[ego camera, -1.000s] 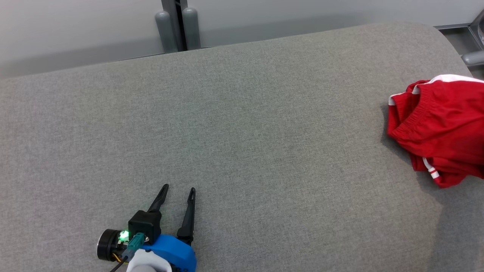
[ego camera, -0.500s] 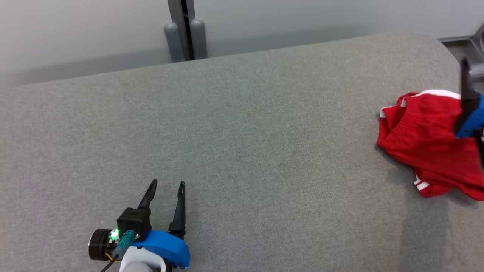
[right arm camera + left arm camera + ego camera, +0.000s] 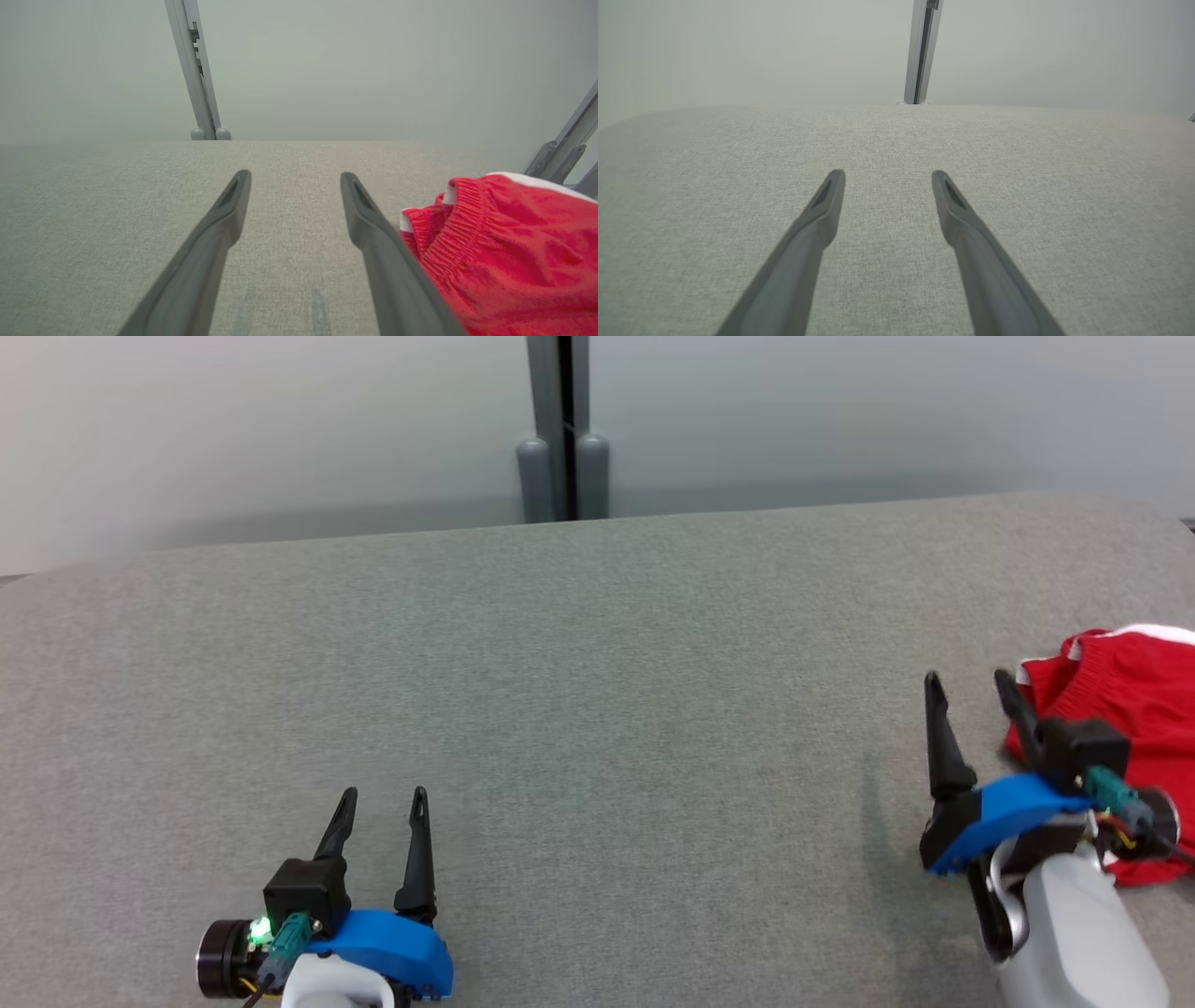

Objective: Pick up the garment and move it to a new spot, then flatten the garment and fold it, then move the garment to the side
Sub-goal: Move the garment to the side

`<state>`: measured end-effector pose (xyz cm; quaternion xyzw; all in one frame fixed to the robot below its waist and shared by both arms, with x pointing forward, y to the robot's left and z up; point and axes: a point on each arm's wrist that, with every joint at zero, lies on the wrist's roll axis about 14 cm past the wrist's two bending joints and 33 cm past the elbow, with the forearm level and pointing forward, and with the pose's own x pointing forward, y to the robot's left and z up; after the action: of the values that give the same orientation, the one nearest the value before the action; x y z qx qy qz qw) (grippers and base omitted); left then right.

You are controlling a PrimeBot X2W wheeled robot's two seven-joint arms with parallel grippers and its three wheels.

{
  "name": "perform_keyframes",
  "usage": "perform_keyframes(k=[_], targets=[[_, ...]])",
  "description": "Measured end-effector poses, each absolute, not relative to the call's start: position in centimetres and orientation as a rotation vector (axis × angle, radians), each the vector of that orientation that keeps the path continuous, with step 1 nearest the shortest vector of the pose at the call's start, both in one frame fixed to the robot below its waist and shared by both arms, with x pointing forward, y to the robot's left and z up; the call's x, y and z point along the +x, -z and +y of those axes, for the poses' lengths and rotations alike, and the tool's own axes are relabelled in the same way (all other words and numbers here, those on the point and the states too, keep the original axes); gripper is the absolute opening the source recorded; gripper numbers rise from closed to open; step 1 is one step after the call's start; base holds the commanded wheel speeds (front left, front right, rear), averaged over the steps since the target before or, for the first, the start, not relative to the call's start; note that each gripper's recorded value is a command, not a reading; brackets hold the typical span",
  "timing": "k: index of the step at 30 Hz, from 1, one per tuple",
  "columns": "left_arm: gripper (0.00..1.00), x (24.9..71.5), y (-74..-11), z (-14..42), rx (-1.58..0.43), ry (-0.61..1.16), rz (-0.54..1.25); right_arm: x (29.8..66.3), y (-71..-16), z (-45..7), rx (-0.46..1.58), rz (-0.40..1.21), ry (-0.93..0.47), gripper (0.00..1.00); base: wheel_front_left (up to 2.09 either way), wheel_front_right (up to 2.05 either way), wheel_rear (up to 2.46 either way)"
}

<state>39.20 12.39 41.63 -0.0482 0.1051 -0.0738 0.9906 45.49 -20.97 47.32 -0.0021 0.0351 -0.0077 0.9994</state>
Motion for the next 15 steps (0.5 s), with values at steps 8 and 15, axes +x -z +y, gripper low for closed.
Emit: perform_keyframes(k=[8, 15], targets=[[1.00, 37.5, -41.7, 14.5, -0.086, 0.077, 0.215, 42.4, -44.1, -16.2, 0.112, 0.154, -0.094, 1.00, 0.00, 0.00, 0.00], [1.00, 36.4, -42.0, 15.6, -0.089, 0.038, 0.205, 41.1, -45.0, -14.5, 0.133, 0.129, -0.143, 1.00, 0.00, 0.00, 0.00]])
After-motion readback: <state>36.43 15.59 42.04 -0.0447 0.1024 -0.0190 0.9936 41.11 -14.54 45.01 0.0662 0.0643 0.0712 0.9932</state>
